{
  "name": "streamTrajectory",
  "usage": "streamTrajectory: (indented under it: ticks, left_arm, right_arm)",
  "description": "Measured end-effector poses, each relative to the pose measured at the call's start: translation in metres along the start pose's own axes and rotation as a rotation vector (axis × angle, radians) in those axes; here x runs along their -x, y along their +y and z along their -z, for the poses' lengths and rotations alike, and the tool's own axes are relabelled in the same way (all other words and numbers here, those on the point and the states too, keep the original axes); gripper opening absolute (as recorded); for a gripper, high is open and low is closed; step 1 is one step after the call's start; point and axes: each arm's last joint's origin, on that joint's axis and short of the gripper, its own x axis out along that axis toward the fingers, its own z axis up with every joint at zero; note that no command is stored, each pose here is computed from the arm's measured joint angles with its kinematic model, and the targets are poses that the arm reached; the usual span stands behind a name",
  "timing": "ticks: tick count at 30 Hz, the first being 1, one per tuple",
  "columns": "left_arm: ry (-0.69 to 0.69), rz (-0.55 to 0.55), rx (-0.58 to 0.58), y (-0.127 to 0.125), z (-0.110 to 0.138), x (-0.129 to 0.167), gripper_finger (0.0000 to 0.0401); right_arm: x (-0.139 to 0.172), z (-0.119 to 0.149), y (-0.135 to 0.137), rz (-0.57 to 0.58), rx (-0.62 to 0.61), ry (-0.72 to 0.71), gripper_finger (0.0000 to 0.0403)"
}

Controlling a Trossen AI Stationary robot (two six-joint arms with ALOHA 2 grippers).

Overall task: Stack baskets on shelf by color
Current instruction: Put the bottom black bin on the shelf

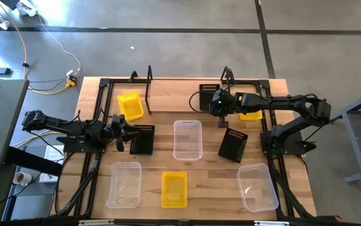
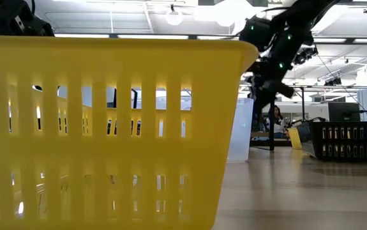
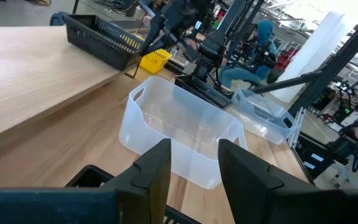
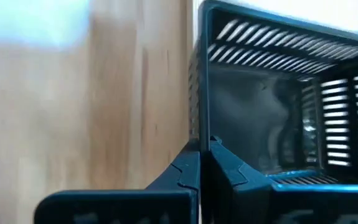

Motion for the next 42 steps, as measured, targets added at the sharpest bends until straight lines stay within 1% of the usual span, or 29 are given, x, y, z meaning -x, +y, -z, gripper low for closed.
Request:
streamTrajectory:
  ticks: [10, 35, 42]
  left_arm:
    - [0.000, 0.000, 0.000, 0.0000, 0.0001, 0.0000, 0.0125]
    - [0.001, 0.000, 0.001, 0.0000, 0.0001, 0.0000, 0.0125]
    - [0.001, 0.000, 0.002, 0.0000, 0.0001, 0.0000, 0.0125]
  right_arm:
    - [-0.0034, -0.0007, -0.0024, 0.075, 0.006, 0.030, 0.0000]
    - [-0.0024, -0.0012, -0.0030, 0.081, 0.002, 0.028, 0.0001]
    - [-0.0019, -0.0026, 0.0006, 0.046, -0.005, 0.012, 0.0000]
